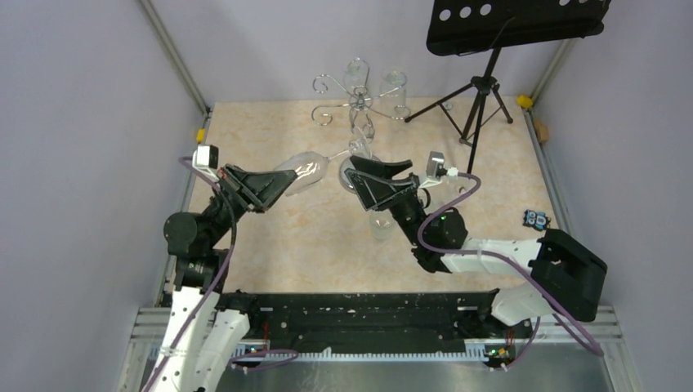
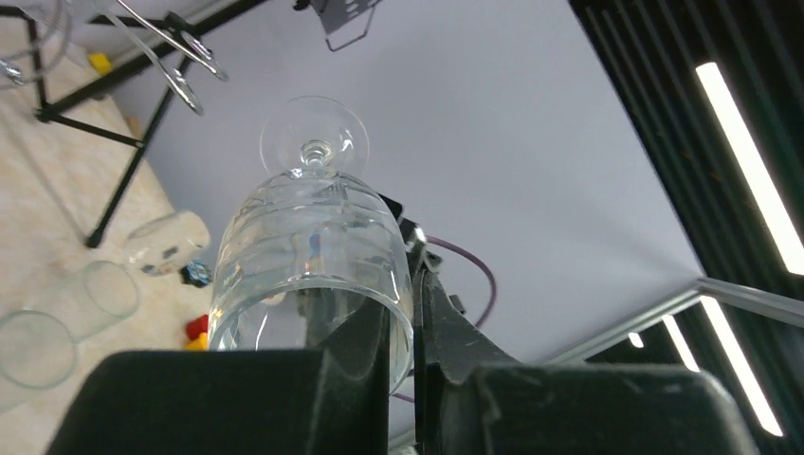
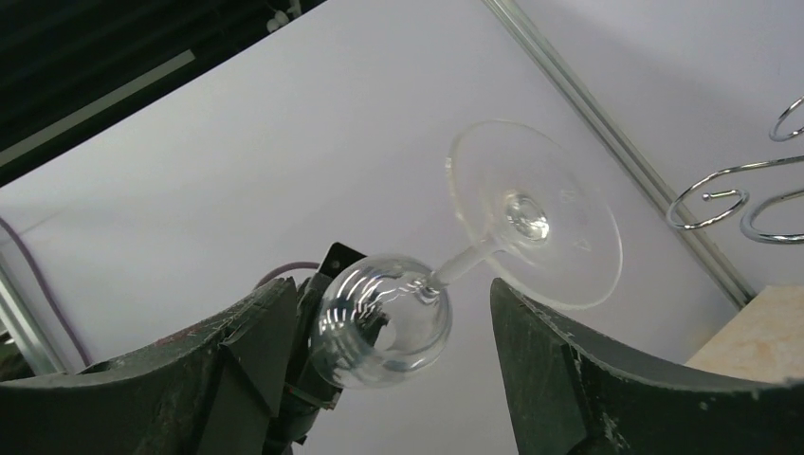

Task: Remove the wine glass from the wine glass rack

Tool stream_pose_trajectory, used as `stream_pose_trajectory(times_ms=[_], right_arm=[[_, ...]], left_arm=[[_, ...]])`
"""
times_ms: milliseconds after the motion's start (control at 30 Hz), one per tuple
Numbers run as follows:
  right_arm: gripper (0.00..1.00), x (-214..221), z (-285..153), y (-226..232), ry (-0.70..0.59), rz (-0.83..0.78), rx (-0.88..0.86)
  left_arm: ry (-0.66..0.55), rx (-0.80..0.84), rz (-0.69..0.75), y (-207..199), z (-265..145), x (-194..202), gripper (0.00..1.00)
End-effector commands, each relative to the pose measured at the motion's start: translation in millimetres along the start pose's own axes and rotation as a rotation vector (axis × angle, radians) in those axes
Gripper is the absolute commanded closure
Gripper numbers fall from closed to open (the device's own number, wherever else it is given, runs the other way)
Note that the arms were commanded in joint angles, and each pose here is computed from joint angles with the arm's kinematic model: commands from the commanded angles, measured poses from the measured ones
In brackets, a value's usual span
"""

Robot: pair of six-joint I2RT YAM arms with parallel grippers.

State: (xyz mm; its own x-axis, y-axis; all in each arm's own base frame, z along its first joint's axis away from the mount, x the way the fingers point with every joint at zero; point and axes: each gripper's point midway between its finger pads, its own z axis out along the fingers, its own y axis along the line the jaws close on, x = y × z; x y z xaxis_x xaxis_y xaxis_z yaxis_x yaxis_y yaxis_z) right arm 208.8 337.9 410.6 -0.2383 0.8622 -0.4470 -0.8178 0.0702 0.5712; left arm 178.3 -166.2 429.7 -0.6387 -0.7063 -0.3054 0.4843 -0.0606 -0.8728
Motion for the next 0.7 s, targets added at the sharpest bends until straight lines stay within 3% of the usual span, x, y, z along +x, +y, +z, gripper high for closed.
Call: stream_pose_trajectory(times_ms=[0, 300, 467, 667], right_arm=[[0.25, -21, -4, 19, -0.030, -0.001, -0.049], [0.26, -14, -34, 7, 0.099, -0.036, 0.057], [0.30, -16, -48, -9, 0.223, -0.131, 0.217], [0.30, -39, -62, -19, 0.284, -0.274, 0.361]], left_arm=[[-0.047, -0.039, 0.187, -14, 3, -11, 1.00], [-0.044, -0.367, 0.465, 23, -9, -30, 1.00], [0.147, -0.516, 0.628, 35, -32, -15, 1.00], [0.290, -0.595, 0.599, 65, -46, 0, 1.00]])
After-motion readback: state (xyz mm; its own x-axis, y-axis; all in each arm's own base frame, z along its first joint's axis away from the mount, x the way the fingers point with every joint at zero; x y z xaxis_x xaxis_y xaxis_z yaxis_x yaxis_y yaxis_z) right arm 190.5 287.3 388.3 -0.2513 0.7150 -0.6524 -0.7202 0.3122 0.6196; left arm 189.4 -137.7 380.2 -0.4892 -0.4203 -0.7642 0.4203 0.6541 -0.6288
